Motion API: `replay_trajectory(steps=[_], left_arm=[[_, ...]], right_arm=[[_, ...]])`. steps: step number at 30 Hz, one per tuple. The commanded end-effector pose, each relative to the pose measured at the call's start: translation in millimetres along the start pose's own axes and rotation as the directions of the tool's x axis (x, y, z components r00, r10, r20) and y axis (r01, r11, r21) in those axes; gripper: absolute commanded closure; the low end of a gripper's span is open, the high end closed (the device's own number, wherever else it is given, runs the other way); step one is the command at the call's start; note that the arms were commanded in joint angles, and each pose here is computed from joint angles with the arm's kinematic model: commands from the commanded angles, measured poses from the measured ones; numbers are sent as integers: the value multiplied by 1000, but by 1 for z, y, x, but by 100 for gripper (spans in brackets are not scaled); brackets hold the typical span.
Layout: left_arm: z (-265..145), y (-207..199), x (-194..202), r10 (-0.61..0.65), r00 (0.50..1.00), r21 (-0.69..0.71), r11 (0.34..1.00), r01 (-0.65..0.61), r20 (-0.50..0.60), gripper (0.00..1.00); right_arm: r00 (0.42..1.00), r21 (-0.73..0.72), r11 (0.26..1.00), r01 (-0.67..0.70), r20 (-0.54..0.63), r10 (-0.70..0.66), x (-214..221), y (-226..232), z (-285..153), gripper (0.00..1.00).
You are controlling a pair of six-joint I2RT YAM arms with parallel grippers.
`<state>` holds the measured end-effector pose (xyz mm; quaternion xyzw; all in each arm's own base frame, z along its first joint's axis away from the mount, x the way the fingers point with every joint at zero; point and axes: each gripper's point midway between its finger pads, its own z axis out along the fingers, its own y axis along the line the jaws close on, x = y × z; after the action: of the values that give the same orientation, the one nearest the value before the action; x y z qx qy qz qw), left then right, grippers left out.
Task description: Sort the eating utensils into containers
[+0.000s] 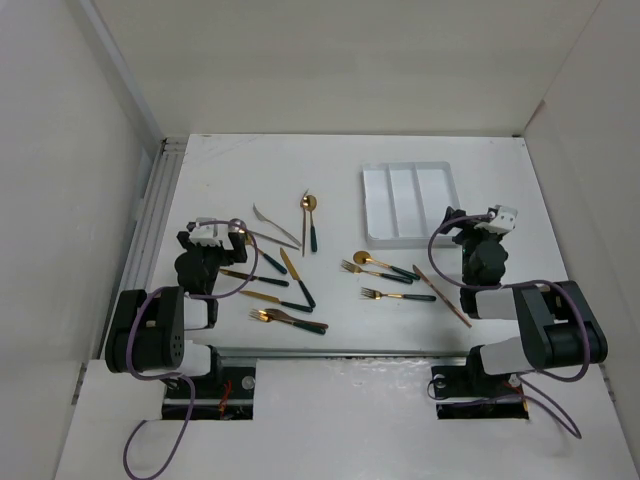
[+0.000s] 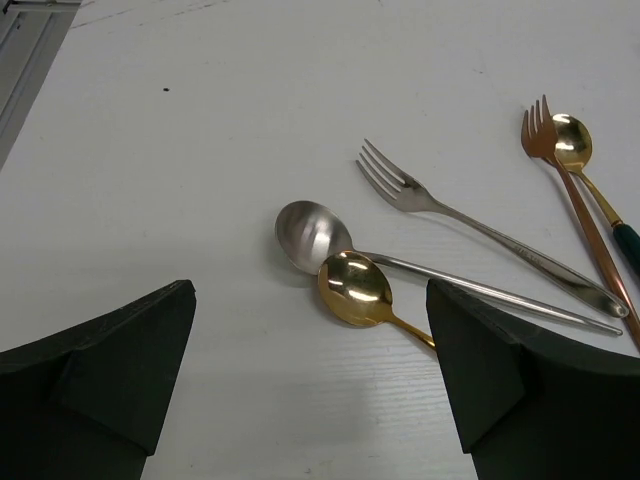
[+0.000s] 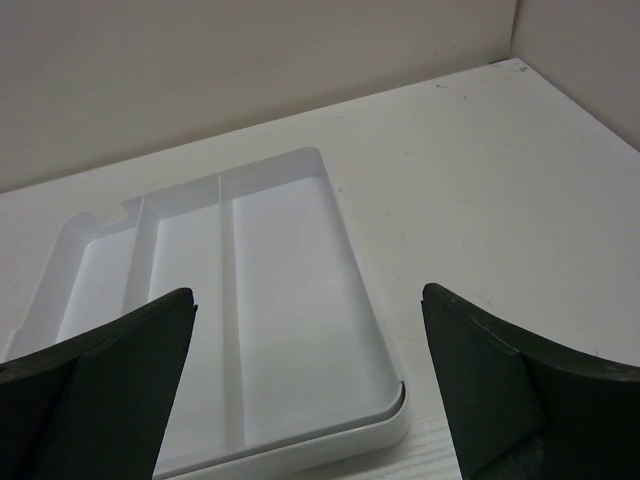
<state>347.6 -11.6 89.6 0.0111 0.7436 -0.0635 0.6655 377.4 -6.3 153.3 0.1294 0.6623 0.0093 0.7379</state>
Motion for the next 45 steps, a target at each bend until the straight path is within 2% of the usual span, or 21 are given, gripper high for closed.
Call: replay_trajectory(steps=[1, 3, 4, 6, 8, 9, 13, 14, 16, 17, 18, 19, 20, 22, 26, 32, 37, 39, 41, 42, 45], left_arm=[[5, -4, -72, 46, 964, 9, 999, -50, 260, 0], [5, -4, -75, 48, 961, 9, 999, -52, 273, 0], [6, -4, -72, 47, 963, 9, 999, -51, 265, 0], [6, -4, -75, 48, 960, 9, 999, -53, 276, 0], [5, -5, -81, 51, 954, 9, 998, -57, 297, 0], [-1, -13, -74, 60, 955, 52, 996, -78, 289, 0], [-23, -19, -92, 78, 923, 89, 989, -120, 377, 0], [-26, -19, -92, 64, 925, 85, 991, -103, 375, 0], [-33, -18, -134, 72, 890, 65, 992, -113, 450, 0], [-20, -14, -108, 198, 935, 60, 973, -225, 293, 0], [-21, -20, -128, 311, 900, 79, 934, -349, 304, 0], [-15, -39, -169, 402, 842, 130, 872, -472, 361, 0], [-9, -38, -154, 448, 856, 173, 850, -497, 258, 0], [-2, -17, -180, 474, 857, 69, 866, -495, 204, 0], [9, 6, -232, 479, 864, -58, 877, -476, 154, 0], [6, 1, -250, 440, 879, -61, 897, -437, 181, 0], [-2, -13, -237, 478, 850, 1, 871, -491, 223, 0], [-5, -15, -242, 464, 853, -2, 879, -478, 239, 0], [-5, -17, -244, 454, 855, 5, 883, -470, 250, 0], [-5, -17, -243, 445, 860, 8, 887, -461, 250, 0], [-5, -15, -241, 444, 864, 2, 889, -458, 239, 0]], right_arm=[[995, -19, 1000, -21, 101, 23, -32, 9, 7, 0], [994, -16, 1000, -24, 104, 26, -54, 17, 16, 0], [1000, 17, 1000, 14, -25, -14, -46, 13, 12, 0], [1000, 51, 999, 2, -29, 0, -96, 22, 29, 0], [976, 53, 992, 115, -192, -102, -92, 18, 20, 0], [976, 40, 991, 129, -181, -120, -120, 25, 23, 0], [892, -63, 975, 212, -395, -219, -122, 33, -7, 0], [814, -83, 968, 238, -527, -245, -97, 25, -25, 0], [751, -109, 964, 243, -608, -258, -91, 25, -37, 0], [706, -114, 960, 254, -657, -265, -82, 21, -45, 0], [606, -110, 958, 264, -754, -254, -60, 13, -62, 0], [559, -107, 952, 285, -789, -256, -53, 7, -68, 9], [552, -99, 955, 281, -797, -245, -52, 8, -66, 17], [521, -127, 964, 233, -821, -234, -42, 17, -67, 34], [411, -166, 960, 228, -877, -249, -17, 23, -71, 48], [249, -193, 960, 203, -938, -241, 2, 41, -75, 45], [184, -208, 950, 234, -950, -254, 22, 49, -74, 40], [105, -292, 923, 251, -939, -326, 36, 47, -76, 56], [92, -417, 884, 211, -892, -442, 45, 71, -87, 57], [151, -490, 847, 208, -839, -522, 40, 86, -83, 57], [161, -679, 713, 175, -695, -701, 50, 127, -118, 48]])
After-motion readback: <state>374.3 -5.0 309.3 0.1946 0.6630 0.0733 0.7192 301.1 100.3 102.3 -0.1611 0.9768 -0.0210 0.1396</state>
